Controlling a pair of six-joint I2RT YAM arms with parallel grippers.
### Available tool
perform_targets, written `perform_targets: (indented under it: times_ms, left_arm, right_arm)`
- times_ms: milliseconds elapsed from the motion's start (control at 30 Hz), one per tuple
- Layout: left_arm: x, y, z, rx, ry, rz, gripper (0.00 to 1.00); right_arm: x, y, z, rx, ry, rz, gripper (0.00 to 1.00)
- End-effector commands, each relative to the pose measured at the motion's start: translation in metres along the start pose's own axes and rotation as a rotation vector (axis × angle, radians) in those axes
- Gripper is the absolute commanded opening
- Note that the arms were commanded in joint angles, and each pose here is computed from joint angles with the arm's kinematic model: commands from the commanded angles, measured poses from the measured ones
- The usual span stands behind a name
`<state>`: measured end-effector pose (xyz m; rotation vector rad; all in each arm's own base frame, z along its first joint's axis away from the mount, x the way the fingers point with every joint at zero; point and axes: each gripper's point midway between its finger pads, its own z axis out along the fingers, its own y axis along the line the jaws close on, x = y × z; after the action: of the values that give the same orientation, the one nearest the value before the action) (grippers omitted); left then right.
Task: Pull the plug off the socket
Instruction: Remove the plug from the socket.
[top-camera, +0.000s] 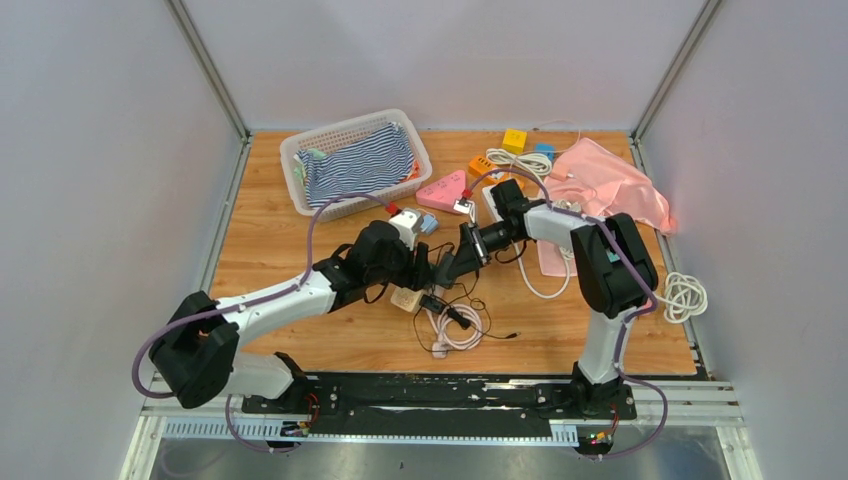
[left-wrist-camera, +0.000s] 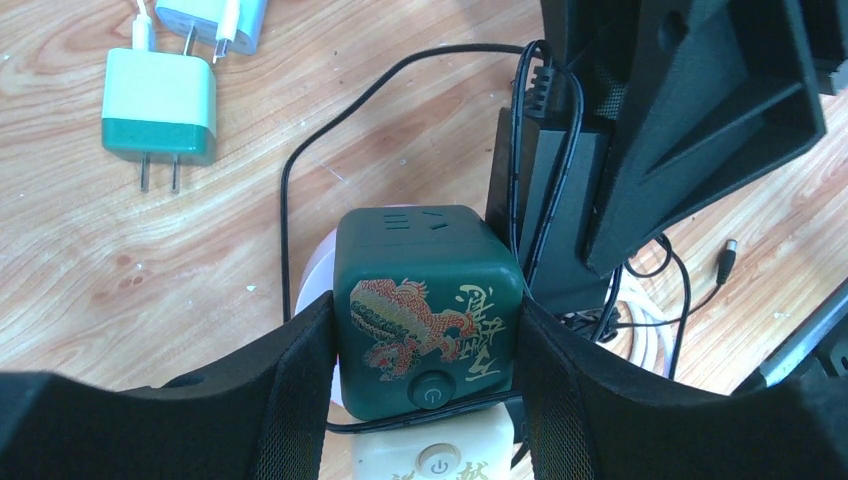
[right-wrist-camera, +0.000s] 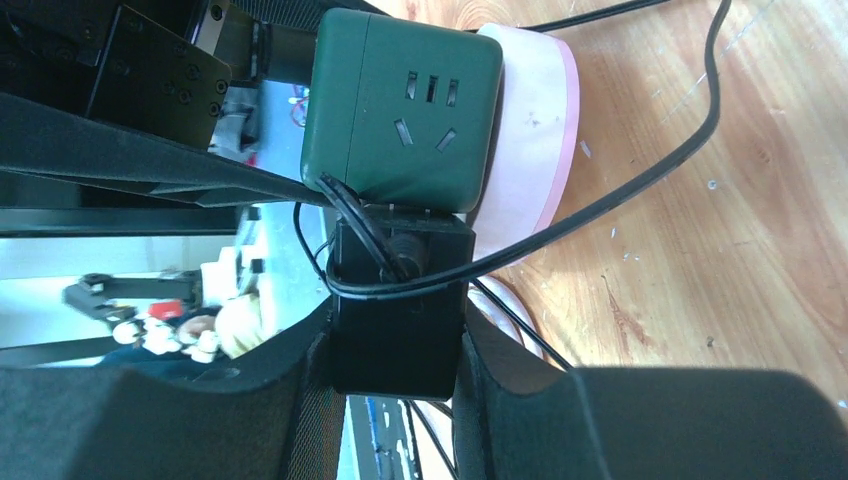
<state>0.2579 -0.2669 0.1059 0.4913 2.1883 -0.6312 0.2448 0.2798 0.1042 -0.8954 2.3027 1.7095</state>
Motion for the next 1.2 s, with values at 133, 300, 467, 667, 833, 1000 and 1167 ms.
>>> perform_targets:
  times_ms: [133,300,467,667,833,1000,1167]
  left_arm:
    - [0.045,0.019,0.002,-0.074,0.153,-0.005,0.0]
    - [0.045,0.019,0.002,-0.075,0.159,-0.003,0.0]
    - [0.045,0.018,0.002,-0.075,0.163,0.001,0.0]
    - [0.046,0.017,0.003,-0.075,0.181,0.018,0.0]
    - [0.047,0.017,0.002,-0.074,0.179,0.02,0.0]
    - [0.045,0.02,0.003,-0.091,0.168,0.011,0.0]
    - [0.044,0.021,0.004,-0.102,0.169,0.009,0.0]
  right_arm:
    - [0.007,-0.012,-0.021,-0.219,-0.08,0.105,0.0]
    - [0.006,-0.007,-0.021,-0.21,-0.073,0.076,0.0]
    - [0.002,0.006,0.001,-0.074,0.034,-0.036,0.0]
    - [0.023,0.021,-0.002,-0.135,0.185,-0.022,0.0]
    - [0.021,0.02,-0.008,-0.176,0.17,-0.025,0.0]
    - [0.012,0.018,-0.016,-0.153,0.038,-0.014,0.0]
    - [0.018,0.004,-0.011,-0.037,-0.017,-0.041,0.0]
